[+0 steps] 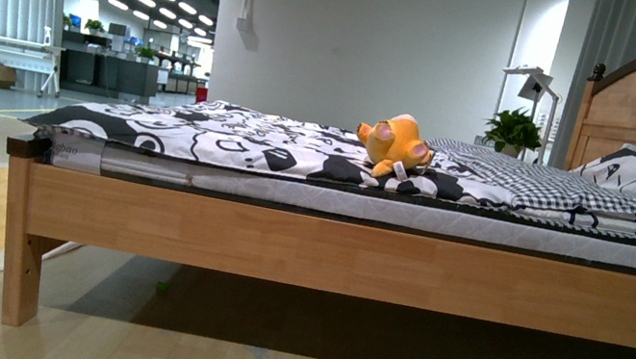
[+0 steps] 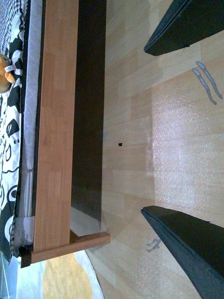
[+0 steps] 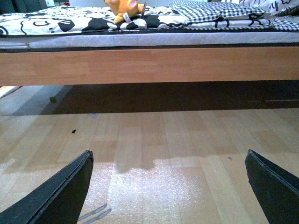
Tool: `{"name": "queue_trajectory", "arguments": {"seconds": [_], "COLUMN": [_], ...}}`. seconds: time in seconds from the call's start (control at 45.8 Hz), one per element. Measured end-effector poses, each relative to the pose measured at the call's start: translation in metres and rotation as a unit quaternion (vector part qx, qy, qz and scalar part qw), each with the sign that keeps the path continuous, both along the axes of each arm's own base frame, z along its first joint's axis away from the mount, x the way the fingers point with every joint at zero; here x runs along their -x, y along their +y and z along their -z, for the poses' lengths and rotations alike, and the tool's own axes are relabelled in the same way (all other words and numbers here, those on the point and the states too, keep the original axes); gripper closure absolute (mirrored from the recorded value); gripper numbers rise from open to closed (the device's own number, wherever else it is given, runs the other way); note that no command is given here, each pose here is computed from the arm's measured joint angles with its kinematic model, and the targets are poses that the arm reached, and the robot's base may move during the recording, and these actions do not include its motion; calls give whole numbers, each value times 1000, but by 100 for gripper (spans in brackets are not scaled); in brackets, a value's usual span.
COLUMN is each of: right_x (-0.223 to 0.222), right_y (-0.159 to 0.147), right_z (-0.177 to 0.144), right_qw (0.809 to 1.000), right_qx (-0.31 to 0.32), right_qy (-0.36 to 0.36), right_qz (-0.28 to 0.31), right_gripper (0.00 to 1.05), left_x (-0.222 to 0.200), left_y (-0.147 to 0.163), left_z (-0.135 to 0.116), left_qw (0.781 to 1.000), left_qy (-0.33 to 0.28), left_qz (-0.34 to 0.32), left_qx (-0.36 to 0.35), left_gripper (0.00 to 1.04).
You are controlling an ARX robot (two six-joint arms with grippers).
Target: Put away toys
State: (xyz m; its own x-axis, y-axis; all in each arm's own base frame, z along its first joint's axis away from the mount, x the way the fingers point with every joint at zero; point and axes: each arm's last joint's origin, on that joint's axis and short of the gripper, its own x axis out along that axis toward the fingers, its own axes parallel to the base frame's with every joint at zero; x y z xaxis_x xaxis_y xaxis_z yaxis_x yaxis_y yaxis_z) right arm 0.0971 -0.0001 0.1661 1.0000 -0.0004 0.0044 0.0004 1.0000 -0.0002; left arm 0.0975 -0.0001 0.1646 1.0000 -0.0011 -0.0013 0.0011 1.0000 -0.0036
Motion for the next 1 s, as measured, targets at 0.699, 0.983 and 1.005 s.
{"name": "queue_trajectory", "arguments": {"seconds": [0.699,0.983,1.005], "right_x": [0,0,0], "right_y": [0,0,0], "right_z": [0,0,0], "right_qw": [1000,1000,1000], "right_qx": [0,0,0], "right_qy": [0,0,0], "right_qz": [0,0,0], "right_gripper": [6,6,6], "left_x": [0,0,0], "left_y": [0,0,0], "left_z": [0,0,0], "left_qw": [1000,1000,1000], "left_qy": [0,0,0], "left_qz": [0,0,0], "left_qx": [0,0,0], "left_gripper": [6,6,6]}}
